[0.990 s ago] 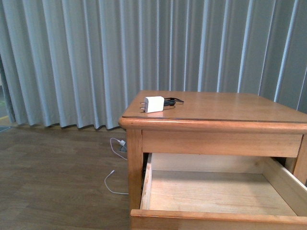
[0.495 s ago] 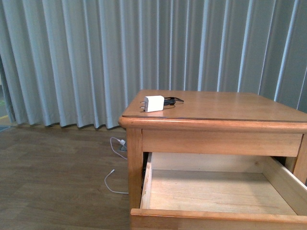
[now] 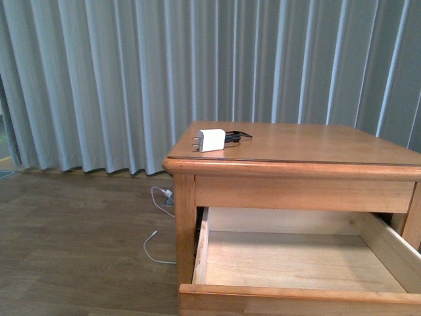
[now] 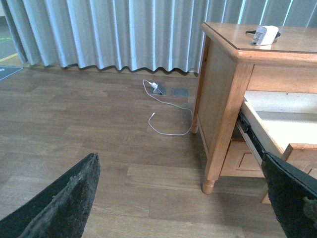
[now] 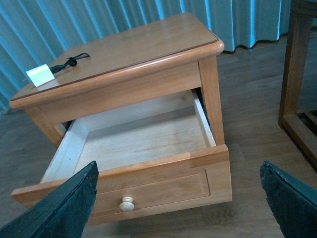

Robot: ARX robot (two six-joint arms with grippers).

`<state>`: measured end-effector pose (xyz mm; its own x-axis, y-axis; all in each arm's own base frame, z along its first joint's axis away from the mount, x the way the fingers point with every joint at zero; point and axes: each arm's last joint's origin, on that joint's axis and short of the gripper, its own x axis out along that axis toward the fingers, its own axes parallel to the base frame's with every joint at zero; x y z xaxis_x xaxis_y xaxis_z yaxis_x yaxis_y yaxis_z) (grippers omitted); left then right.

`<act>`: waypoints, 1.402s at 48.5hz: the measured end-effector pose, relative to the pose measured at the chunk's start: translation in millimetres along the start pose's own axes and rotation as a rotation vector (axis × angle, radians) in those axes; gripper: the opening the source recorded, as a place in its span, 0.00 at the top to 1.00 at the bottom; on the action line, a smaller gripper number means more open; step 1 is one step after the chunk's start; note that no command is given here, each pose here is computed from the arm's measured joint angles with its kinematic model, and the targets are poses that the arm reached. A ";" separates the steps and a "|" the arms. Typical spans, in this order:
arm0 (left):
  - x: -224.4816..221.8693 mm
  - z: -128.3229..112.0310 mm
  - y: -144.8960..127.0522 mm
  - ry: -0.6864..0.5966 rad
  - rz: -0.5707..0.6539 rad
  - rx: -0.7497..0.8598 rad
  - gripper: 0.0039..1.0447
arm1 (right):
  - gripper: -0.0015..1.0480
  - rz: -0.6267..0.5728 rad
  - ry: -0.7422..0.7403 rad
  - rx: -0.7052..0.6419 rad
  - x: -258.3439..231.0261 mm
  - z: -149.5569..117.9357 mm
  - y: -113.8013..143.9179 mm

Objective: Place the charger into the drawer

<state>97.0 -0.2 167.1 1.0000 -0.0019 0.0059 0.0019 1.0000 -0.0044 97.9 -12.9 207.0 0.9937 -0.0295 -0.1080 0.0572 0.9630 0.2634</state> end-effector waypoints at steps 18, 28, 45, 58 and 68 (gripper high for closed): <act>0.0 0.0 0.0 0.000 0.000 0.000 0.05 | 0.08 0.000 0.000 0.000 0.0 0.0 0.0; 0.2 -0.1 -0.1 0.002 0.021 0.000 0.05 | 0.08 0.000 0.000 0.000 0.0 0.0 0.0; 17.5 3.1 -8.0 0.046 0.131 -0.011 0.05 | 0.08 -0.001 0.000 0.004 0.0 0.0 -0.1; 72.4 42.4 -17.2 0.083 -0.029 -0.024 0.05 | 0.08 0.000 0.000 0.004 0.0 0.0 -0.1; 135.2 72.5 -54.6 0.109 -0.164 -0.004 0.05 | 0.08 0.000 0.000 0.006 0.0 0.0 -0.1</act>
<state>231.6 -54.7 240.6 0.9810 -0.1651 -0.1016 0.1642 0.9863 -0.0166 97.9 -12.9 207.0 0.9937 -0.0299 -0.1080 0.0582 0.9613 0.2693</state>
